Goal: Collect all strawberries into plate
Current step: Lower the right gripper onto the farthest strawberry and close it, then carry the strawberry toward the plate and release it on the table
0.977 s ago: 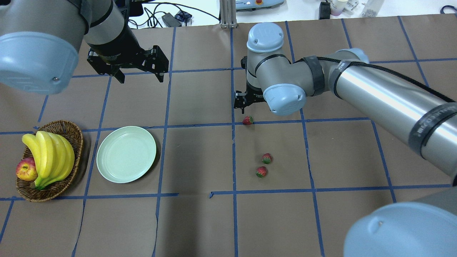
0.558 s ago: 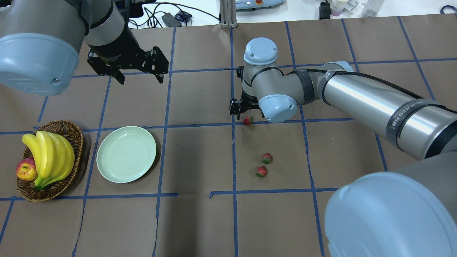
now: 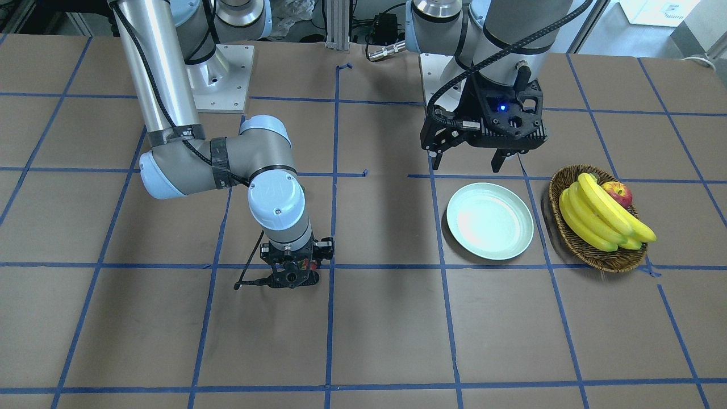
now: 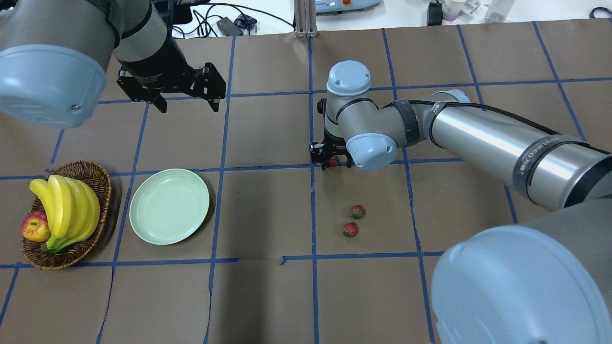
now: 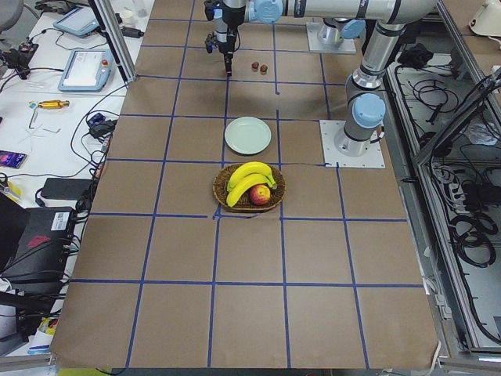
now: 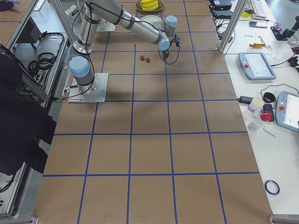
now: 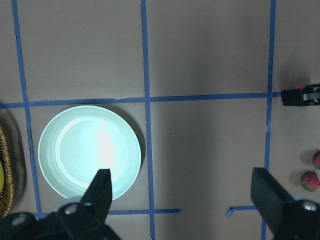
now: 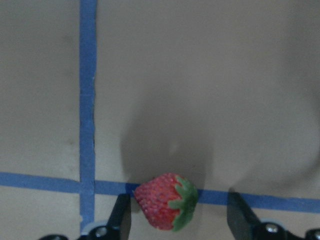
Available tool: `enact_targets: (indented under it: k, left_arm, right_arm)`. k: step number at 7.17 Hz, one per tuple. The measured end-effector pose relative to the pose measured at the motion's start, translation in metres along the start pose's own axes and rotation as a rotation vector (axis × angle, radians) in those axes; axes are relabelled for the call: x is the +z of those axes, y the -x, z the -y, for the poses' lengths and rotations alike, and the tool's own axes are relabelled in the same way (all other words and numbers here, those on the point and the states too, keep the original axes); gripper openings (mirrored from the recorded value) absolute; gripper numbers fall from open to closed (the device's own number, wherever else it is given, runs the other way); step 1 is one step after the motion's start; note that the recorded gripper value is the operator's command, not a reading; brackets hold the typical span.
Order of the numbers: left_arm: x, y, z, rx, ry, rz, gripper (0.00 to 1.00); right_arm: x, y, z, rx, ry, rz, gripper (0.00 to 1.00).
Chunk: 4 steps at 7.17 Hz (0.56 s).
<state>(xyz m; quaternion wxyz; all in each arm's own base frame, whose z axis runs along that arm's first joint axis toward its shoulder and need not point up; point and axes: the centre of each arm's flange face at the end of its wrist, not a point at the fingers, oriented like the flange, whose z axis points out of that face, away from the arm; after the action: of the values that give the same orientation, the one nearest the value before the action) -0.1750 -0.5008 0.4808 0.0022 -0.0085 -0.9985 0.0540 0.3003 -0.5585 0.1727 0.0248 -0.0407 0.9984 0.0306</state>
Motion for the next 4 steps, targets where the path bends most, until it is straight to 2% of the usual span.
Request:
enact_targets:
  k: [4]
  left_arm:
    - [0.0,-0.0002,0.0002,0.0,-0.001,-0.002,1.0]
  right_arm:
    - [-0.0079,0.0056,0.0005,0.001,-0.02,0.003,0.0]
